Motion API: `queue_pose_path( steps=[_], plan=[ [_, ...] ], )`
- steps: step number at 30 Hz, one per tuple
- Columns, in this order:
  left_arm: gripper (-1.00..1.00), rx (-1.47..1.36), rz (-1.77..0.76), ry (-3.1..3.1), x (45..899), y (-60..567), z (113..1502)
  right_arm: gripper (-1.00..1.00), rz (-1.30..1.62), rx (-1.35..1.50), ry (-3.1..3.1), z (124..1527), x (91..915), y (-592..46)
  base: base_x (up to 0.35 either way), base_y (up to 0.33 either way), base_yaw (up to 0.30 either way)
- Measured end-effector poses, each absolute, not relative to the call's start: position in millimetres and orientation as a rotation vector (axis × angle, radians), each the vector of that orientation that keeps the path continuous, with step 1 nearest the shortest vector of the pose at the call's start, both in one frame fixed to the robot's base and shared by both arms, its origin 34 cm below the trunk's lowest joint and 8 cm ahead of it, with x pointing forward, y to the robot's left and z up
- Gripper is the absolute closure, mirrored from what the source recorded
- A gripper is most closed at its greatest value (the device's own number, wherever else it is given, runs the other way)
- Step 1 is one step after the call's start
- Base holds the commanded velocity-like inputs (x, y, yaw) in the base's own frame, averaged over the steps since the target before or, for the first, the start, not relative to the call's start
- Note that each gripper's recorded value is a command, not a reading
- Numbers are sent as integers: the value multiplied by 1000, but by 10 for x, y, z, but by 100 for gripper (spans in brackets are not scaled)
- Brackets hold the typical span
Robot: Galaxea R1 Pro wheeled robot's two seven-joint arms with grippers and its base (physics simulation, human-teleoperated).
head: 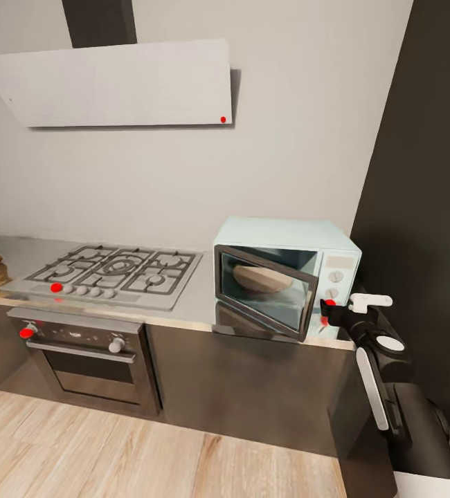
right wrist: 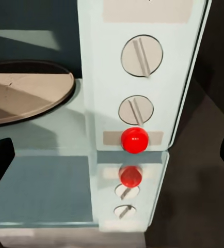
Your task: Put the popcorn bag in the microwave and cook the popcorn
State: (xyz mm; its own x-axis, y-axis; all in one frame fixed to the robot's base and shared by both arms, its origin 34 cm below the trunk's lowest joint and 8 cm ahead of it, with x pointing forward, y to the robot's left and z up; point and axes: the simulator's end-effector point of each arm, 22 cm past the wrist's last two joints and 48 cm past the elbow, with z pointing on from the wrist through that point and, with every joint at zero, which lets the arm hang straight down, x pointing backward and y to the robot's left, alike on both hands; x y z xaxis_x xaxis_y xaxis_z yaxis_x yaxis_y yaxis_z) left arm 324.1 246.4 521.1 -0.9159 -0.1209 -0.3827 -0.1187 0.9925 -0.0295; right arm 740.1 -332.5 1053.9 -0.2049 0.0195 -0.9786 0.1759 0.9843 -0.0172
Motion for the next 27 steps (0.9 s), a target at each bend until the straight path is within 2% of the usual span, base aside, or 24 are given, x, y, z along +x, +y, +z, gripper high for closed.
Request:
queue_pose_path(
  steps=[14, 27],
  plan=[
    [-100, -171, -9, 2742, 3241, 2459, 5211, -100, -148, 178, 1532, 10996, 7408, -3510, 1, 0, 0],
    [-100, -171, -8, 2742, 3241, 2463, 5211, -100, -139, 91, 1602, 10859, 7456, -3253, 11, 0, 0]
  ],
)
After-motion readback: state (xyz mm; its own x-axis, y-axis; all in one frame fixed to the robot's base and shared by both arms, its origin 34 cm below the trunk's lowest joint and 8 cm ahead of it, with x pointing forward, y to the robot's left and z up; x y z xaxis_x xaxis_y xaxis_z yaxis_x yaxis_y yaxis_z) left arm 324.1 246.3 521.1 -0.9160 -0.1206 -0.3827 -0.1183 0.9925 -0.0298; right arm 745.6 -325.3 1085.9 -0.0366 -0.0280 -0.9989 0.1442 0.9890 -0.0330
